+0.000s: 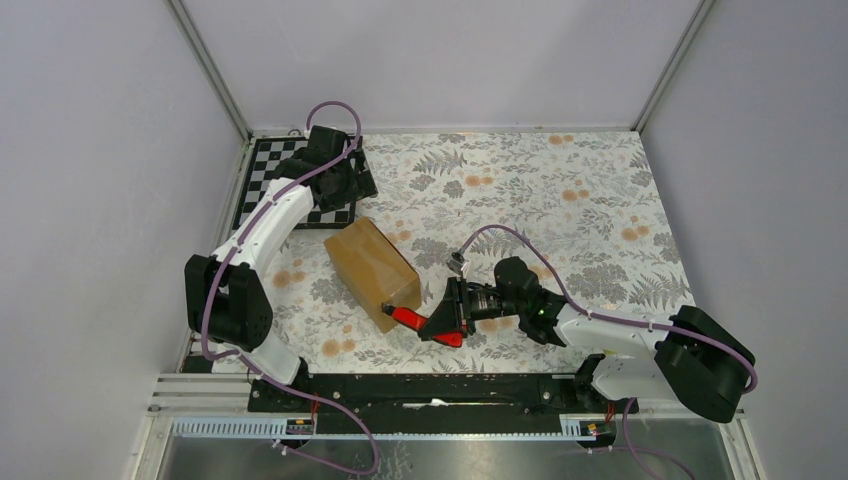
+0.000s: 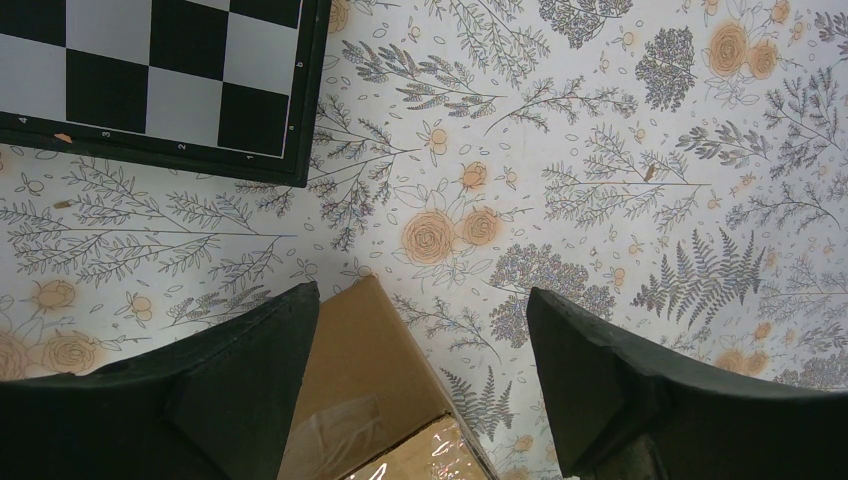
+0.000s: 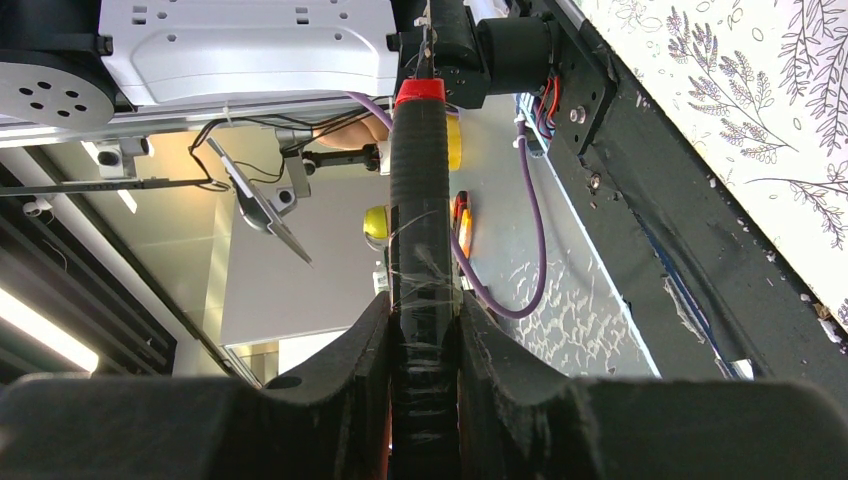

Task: Unpack the express box
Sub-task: Cut the express box at the center of the board.

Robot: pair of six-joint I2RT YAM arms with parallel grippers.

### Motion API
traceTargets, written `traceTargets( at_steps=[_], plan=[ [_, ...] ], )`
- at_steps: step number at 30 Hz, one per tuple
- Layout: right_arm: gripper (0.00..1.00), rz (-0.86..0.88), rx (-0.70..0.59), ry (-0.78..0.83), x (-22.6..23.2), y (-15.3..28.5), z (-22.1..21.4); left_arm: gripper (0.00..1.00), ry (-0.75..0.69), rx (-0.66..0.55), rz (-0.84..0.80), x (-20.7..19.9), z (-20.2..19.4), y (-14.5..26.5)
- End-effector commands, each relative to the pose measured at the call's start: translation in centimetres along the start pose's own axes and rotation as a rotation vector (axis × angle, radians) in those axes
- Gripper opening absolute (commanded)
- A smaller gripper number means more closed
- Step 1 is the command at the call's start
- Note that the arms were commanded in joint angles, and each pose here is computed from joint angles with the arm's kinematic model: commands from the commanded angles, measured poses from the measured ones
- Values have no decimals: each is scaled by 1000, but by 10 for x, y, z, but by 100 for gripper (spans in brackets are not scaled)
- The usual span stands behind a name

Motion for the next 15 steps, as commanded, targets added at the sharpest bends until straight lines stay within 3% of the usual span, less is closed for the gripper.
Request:
traceTargets(
  at_steps=[1,15],
  plan=[
    [0,62,7,63,20,0,-4,84,-2,-74,-14,-1,15,10],
    [0,59,13,54,16,-1,-5,83,-3,-72,-11,-1,14,8]
  ],
)
Point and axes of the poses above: each gripper's point midway between its finger pads, its own y axis back along the fingers, its own x axis along the line the jaws close on, z = x × y, the point moved 5 cm from there along y, back along the fingers, and after that the axes turned 13 degrees about -y, right-handed, at the moved point
